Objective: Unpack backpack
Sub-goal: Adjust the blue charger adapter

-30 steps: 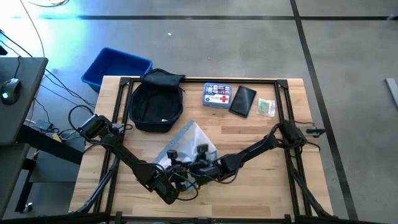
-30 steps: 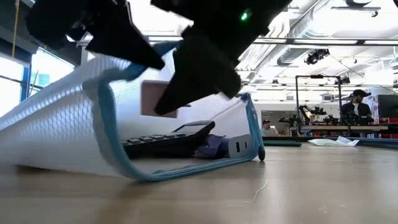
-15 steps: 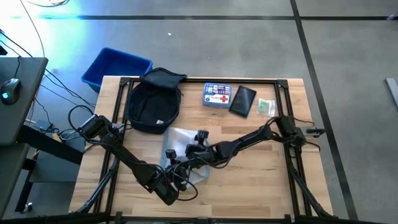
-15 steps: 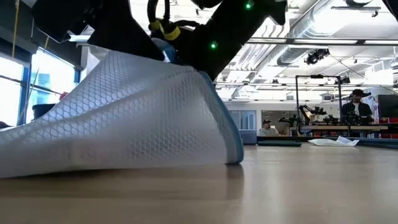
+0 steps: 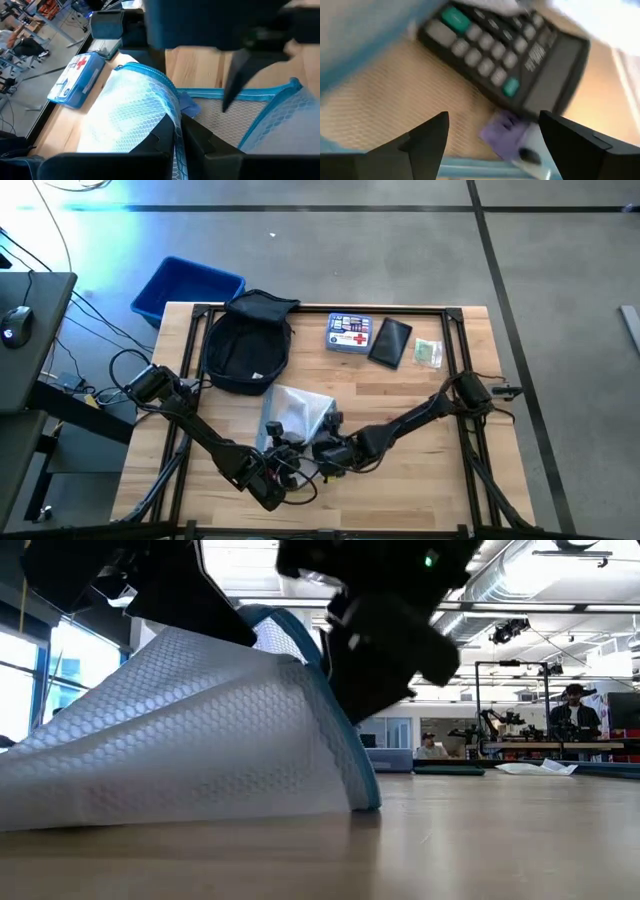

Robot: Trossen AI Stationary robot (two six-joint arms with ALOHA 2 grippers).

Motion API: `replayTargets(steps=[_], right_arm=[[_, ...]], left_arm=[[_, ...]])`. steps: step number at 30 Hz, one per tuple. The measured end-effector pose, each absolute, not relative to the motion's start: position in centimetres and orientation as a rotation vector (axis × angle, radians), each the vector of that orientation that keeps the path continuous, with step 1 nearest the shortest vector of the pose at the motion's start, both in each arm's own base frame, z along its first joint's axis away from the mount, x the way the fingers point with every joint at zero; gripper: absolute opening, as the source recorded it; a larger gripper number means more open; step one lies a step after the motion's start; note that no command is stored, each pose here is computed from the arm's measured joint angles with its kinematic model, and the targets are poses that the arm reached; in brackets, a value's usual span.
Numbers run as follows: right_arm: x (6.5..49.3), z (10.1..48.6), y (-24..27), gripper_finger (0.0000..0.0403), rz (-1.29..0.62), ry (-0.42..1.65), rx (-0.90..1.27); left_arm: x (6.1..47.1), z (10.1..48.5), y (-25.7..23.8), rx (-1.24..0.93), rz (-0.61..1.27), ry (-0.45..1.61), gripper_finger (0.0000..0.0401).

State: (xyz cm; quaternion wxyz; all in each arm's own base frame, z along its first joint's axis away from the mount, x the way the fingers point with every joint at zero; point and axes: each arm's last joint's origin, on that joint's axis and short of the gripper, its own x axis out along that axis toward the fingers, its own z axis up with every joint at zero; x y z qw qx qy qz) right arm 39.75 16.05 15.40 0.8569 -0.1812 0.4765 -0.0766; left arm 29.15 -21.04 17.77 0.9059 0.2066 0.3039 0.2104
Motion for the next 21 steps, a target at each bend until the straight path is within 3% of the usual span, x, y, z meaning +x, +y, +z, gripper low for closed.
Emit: replayTargets(steps=[5, 14, 21], right_arm=[[39.3, 14.9, 15.0, 0.0295, -0.314, 1.038, -0.366], [39.5, 13.3, 11.3, 0.0294, -0.368, 1.121, -0.176], [39.3, 12.1, 10.0, 0.0241, -0.357, 1.135, -0.114]], left_arm=[[29.2, 17.8, -21.0, 0.425, 0.433, 0.628, 0.0], [29.2, 17.7, -21.0, 0.415, 0.415, 0.645, 0.0], [29.3, 17.7, -20.9, 0.416, 0.417, 0.647, 0.0]])
